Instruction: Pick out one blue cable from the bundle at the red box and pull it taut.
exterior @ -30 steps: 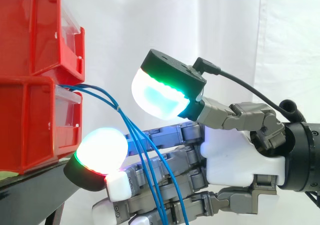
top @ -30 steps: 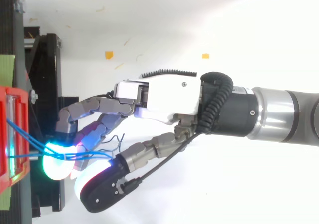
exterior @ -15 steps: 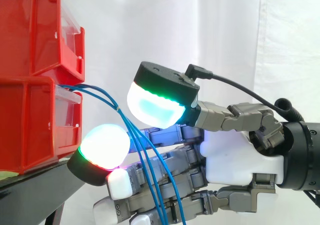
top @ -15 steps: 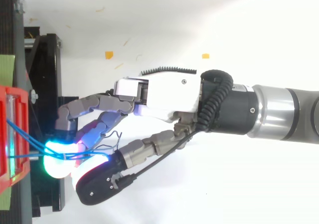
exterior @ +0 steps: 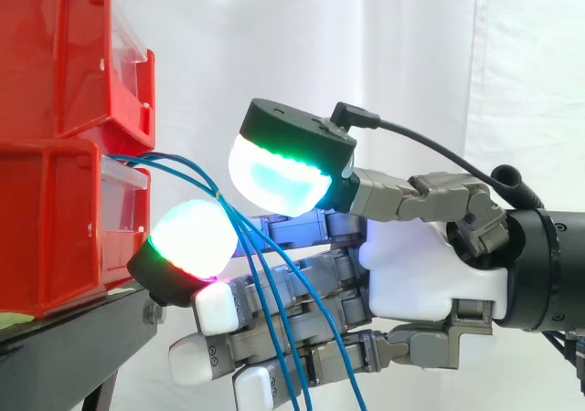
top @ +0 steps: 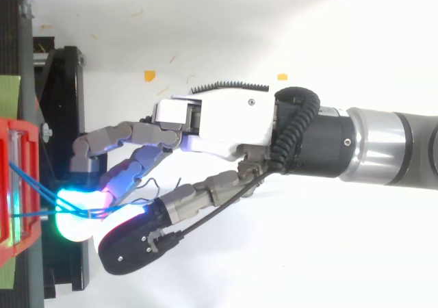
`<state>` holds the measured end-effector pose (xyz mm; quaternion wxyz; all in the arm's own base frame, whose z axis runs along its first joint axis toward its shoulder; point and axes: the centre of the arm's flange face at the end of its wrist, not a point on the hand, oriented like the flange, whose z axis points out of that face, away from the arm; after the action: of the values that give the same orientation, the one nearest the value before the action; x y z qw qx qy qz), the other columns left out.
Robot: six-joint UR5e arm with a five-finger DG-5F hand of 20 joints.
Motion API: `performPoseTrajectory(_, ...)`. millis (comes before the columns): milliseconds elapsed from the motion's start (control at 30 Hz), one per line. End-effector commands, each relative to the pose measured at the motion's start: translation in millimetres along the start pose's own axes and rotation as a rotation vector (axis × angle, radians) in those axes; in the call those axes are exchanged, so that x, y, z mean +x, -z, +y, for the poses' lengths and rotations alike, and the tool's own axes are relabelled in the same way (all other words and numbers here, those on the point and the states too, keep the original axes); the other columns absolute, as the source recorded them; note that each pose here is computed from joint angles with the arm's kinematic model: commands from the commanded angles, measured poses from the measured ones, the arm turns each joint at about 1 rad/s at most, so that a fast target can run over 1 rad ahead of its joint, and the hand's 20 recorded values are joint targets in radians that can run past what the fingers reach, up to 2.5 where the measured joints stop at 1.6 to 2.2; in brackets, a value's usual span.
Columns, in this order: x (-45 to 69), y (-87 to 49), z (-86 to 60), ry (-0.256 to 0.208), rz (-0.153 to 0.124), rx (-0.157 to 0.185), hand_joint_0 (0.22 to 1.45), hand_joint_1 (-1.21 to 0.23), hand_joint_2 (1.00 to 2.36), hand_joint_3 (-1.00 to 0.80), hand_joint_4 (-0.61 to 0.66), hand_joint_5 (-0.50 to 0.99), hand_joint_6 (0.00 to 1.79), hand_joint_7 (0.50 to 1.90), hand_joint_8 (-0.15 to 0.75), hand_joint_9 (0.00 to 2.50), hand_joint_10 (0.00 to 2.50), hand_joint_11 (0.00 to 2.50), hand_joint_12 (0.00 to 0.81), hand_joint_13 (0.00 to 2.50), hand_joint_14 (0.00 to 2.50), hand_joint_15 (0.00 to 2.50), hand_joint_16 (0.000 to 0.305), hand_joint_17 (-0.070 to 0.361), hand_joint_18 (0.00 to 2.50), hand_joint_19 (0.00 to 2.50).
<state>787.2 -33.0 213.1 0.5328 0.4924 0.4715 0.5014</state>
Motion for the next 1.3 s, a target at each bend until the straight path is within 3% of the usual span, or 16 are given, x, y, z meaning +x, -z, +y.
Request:
performPoseTrajectory(0, -1.5, -0.1, 0.2, 0.0, 0.003, 0.0, 0.62, -0.62, 1.01, -0.33, 0.1, -0.08, 0.5, 1.23, 0.27, 0.88, 0.02, 0.51, 0.304, 0.69, 0.02, 0.38, 0.044, 0.098, 0.59, 0.68)
performPoseTrajectory(133, -2.9, -1.6, 2.8, -0.001, 0.007, -0.005, 0.62, -0.62, 1.02, -0.31, 0.07, -0.08, 0.5, 1.31, 0.273, 0.88, 0.02, 0.54, 0.306, 0.69, 0.02, 0.39, 0.044, 0.099, 0.59, 0.68)
performPoseTrajectory(200, -2.7, -2.4, 4.2, -0.002, 0.007, -0.008, 0.63, -0.63, 1.01, -0.31, 0.08, -0.09, 0.52, 1.28, 0.28, 0.87, 0.02, 0.56, 0.31, 0.69, 0.02, 0.39, 0.044, 0.1, 0.59, 0.68)
performPoseTrajectory(233, -2.7, -2.6, 4.4, -0.002, 0.007, -0.009, 0.63, -0.63, 1.02, -0.31, 0.1, -0.11, 0.58, 1.16, 0.274, 0.86, 0.02, 0.57, 0.311, 0.7, 0.02, 0.4, 0.045, 0.1, 0.6, 0.68)
performPoseTrajectory(267, -2.7, -2.4, 4.2, -0.002, 0.007, -0.008, 0.63, -0.64, 1.01, -0.32, 0.1, -0.11, 0.6, 1.12, 0.278, 0.85, 0.02, 0.58, 0.312, 0.7, 0.02, 0.4, 0.045, 0.101, 0.6, 0.69)
performPoseTrajectory(733, -3.9, -2.3, 2.9, 0.001, 0.005, -0.005, 0.58, -0.64, 1.01, -0.42, 0.13, -0.15, 0.83, 0.78, 0.288, 0.92, 0.03, 0.65, 0.316, 0.72, 0.02, 0.42, 0.046, 0.104, 0.61, 0.69)
performPoseTrajectory(967, -4.1, -1.6, 1.9, 0.0, 0.006, 0.0, 0.59, -0.62, 1.02, -0.2, 0.11, -0.15, 0.93, 0.76, 0.301, 0.93, 0.03, 0.69, 0.32, 0.72, 0.02, 0.43, 0.047, 0.105, 0.62, 0.7)
performPoseTrajectory(1267, -4.0, -2.0, 3.7, 0.001, 0.006, -0.003, 0.61, -0.67, 1.02, -0.16, 0.05, -0.14, 0.95, 0.75, 0.311, 0.96, 0.03, 0.74, 0.324, 0.74, 0.02, 0.43, 0.048, 0.107, 0.65, 0.69)
